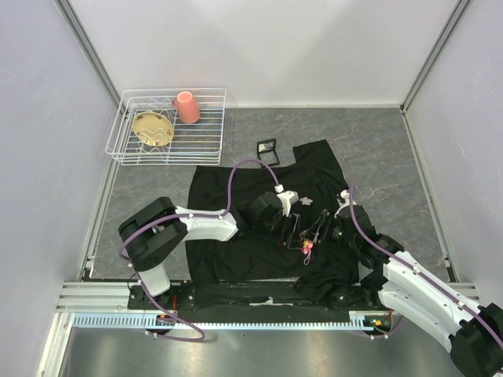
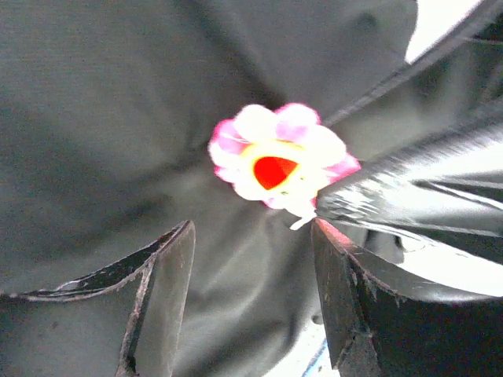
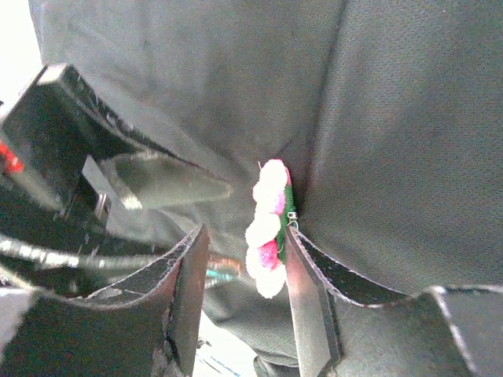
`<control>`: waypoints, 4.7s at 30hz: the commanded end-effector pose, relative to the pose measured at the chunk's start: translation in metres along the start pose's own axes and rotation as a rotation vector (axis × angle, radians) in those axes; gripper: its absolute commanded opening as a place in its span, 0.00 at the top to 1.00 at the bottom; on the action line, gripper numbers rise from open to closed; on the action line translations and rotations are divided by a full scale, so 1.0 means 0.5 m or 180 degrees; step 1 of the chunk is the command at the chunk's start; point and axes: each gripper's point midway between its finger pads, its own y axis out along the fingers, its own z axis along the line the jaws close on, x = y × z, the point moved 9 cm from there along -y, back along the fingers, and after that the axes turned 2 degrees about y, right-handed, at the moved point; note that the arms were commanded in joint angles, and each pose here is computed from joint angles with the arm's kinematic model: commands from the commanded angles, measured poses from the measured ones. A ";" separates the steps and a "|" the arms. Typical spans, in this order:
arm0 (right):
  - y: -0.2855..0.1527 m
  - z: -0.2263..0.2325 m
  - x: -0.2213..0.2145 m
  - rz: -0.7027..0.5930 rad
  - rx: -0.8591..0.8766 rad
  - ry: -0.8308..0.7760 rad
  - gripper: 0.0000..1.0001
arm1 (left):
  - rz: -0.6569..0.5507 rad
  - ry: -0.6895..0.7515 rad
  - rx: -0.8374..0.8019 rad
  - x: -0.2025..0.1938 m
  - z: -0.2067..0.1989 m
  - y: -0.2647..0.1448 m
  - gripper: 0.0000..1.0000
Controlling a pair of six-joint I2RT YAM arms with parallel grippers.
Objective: Remove the brooch from the garment
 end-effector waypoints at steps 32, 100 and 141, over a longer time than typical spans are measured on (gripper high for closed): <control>0.016 0.028 0.011 -0.0066 0.0209 0.0587 0.47 | -0.0748 0.0466 0.0597 0.009 -0.076 0.001 0.61; 0.034 -0.032 0.011 0.0159 -0.0482 -0.0551 0.85 | -0.0336 0.0178 0.0310 0.025 -0.047 0.002 0.81; 0.015 -0.004 0.033 -0.0006 -0.0381 -0.0620 0.73 | -0.0350 0.0193 0.0323 0.042 -0.048 0.013 0.58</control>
